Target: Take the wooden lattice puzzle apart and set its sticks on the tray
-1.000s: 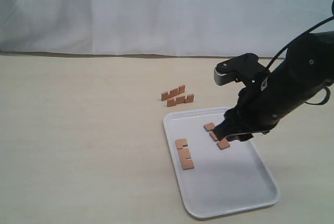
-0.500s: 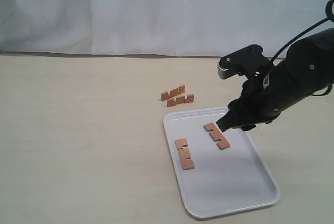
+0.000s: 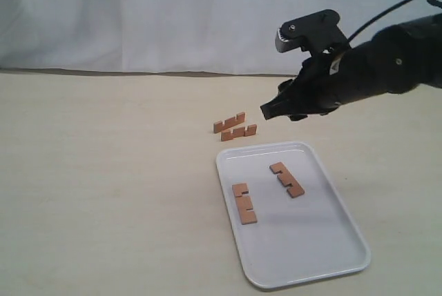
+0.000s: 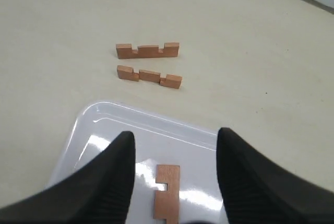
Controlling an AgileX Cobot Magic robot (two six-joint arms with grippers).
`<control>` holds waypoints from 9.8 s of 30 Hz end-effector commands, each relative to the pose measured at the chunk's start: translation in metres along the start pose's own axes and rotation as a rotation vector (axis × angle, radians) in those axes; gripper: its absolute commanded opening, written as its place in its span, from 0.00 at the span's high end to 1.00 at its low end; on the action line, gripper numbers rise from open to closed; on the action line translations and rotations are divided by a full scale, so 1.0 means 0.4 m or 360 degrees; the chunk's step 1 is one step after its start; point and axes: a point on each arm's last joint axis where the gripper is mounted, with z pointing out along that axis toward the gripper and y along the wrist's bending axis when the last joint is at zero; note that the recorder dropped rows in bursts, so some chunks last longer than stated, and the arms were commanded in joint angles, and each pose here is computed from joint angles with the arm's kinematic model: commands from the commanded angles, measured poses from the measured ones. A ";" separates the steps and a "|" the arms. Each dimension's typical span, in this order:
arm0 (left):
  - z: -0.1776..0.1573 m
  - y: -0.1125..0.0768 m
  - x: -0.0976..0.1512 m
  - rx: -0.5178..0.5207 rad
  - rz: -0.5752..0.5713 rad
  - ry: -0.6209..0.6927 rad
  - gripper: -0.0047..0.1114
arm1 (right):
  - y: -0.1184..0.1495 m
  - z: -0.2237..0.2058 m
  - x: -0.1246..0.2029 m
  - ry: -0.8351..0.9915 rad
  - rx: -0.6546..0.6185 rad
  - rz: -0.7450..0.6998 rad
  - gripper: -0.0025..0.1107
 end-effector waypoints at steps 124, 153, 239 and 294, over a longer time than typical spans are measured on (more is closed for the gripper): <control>0.000 0.000 0.000 -0.0003 -0.0003 -0.0016 0.96 | 0.031 0.493 -0.067 0.0434 -0.0340 -0.0542 0.40; 0.000 0.000 0.000 -0.0003 -0.0003 -0.0016 0.96 | 0.049 0.471 -0.043 0.0623 -0.0525 -0.0560 0.94; 0.001 0.000 0.000 -0.0002 -0.0006 -0.0015 0.96 | 0.083 0.134 0.063 0.0377 -0.0318 -0.0212 0.50; 0.000 0.000 -0.001 -0.0002 -0.0006 -0.0018 0.96 | 0.065 0.519 -0.134 0.0409 -0.0336 -0.1307 0.94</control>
